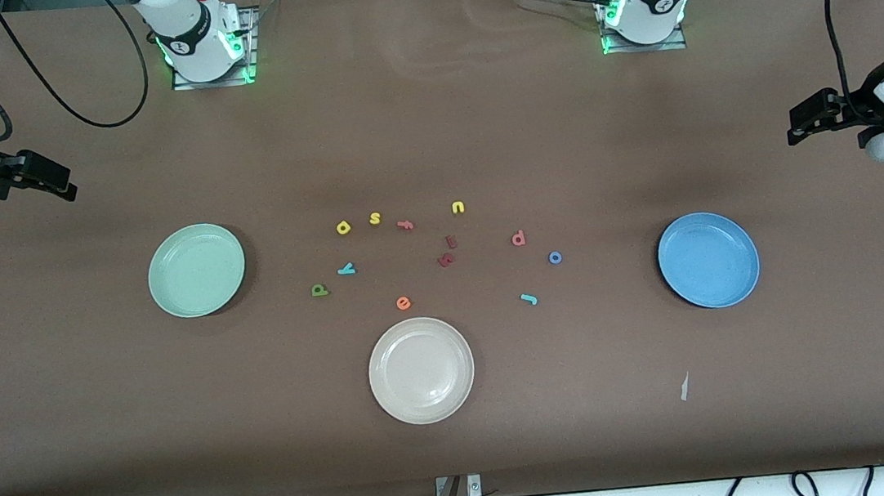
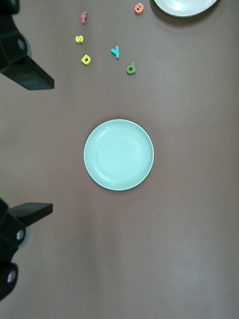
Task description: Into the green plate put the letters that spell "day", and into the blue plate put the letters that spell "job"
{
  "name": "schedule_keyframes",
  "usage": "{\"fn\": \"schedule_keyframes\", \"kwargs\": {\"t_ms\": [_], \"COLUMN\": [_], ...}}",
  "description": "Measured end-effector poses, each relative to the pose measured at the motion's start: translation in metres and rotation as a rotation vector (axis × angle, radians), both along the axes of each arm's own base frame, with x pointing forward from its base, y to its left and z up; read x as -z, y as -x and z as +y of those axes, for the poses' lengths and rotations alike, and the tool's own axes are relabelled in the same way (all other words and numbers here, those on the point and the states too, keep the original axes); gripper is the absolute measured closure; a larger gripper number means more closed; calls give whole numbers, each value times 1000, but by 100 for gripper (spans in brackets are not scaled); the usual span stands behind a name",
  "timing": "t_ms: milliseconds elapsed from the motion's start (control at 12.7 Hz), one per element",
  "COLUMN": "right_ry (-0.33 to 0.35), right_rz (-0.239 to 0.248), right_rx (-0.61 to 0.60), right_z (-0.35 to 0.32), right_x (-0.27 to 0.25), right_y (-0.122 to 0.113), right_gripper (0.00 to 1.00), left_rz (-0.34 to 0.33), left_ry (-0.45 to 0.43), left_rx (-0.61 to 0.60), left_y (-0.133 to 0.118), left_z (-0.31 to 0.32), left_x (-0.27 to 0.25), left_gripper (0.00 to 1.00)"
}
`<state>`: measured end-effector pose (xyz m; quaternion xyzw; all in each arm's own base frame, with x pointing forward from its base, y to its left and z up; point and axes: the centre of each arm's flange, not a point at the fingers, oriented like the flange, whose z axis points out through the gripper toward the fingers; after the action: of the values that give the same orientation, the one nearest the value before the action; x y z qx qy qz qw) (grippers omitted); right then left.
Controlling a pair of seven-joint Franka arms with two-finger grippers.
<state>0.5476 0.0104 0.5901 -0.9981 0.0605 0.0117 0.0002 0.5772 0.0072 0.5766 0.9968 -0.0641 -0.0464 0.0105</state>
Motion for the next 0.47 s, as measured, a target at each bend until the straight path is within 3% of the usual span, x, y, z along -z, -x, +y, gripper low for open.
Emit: {"fn": "schedule_keyframes", "kwargs": {"t_ms": [474], "right_ry": [0], "right_rz": [0], "right_rx": [-15], "right_z": [8], "right_x": [0], "right_y": [0], "right_gripper": [0], "left_rz": [0], "left_ry": [0], "left_rx": [0], "left_y": [0], "left_z": [0], "left_x": [0], "left_gripper": [0]}}
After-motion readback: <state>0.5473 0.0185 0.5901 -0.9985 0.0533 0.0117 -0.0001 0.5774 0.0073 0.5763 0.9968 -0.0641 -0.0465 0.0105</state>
